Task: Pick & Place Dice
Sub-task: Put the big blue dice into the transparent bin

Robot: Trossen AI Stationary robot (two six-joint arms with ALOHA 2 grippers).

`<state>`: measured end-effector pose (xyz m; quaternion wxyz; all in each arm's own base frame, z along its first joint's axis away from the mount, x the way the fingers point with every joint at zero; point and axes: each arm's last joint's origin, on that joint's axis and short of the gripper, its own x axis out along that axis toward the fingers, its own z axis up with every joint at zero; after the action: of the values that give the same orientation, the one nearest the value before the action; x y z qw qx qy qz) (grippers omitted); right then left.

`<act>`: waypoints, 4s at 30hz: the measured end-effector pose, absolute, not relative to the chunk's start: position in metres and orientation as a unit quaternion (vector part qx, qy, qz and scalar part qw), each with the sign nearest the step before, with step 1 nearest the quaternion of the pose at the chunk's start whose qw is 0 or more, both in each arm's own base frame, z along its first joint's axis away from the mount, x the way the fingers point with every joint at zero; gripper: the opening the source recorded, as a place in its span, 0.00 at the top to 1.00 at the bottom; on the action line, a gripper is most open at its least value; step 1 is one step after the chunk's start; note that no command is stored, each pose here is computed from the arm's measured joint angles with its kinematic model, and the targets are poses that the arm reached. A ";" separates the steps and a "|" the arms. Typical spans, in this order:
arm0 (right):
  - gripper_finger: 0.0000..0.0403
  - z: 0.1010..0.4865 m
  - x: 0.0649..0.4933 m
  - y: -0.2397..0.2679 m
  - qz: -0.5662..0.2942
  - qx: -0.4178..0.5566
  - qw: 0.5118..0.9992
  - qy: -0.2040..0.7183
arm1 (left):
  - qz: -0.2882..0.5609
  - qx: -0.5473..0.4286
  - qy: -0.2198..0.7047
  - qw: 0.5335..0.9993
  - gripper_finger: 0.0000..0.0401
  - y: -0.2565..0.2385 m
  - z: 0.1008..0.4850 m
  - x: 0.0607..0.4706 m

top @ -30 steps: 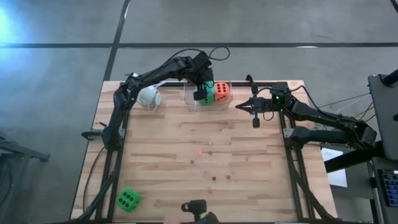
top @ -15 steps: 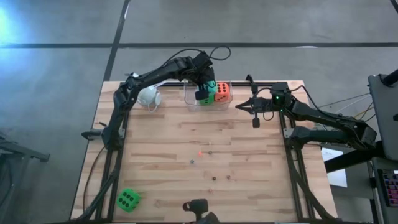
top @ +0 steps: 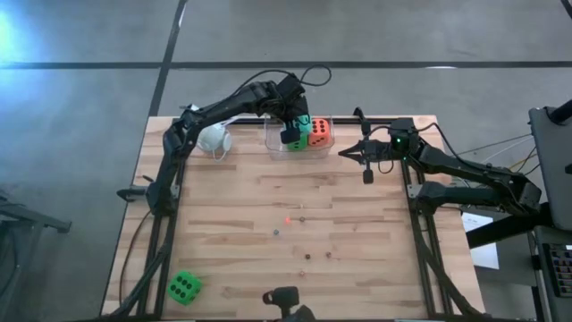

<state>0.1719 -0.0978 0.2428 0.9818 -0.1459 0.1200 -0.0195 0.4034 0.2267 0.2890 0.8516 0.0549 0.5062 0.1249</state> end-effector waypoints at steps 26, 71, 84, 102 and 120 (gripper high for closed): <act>0.98 0.247 0.256 -0.176 -0.063 -0.094 0.990 0.088 | 0.113 0.059 0.512 0.850 0.00 0.220 0.288 0.406; 0.98 0.237 0.307 -0.222 -0.078 -0.096 0.980 0.158 | 0.097 0.081 0.511 0.850 0.00 0.220 0.288 0.407; 0.98 0.233 0.308 -0.221 -0.067 -0.104 0.979 0.164 | 0.104 0.089 0.499 0.856 0.00 0.221 0.290 0.409; 0.98 0.220 0.317 -0.229 -0.096 -0.097 0.972 0.190 | 0.102 0.089 0.496 0.858 0.00 0.221 0.290 0.410; 0.98 0.244 0.303 -0.219 -0.103 -0.125 0.971 0.174 | 0.099 0.099 0.500 0.855 0.00 0.220 0.293 0.407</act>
<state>0.3027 -0.2189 0.2436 0.9714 -0.1248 0.1742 -0.1026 0.4069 0.2205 0.2929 0.8545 0.0985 0.5004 0.0985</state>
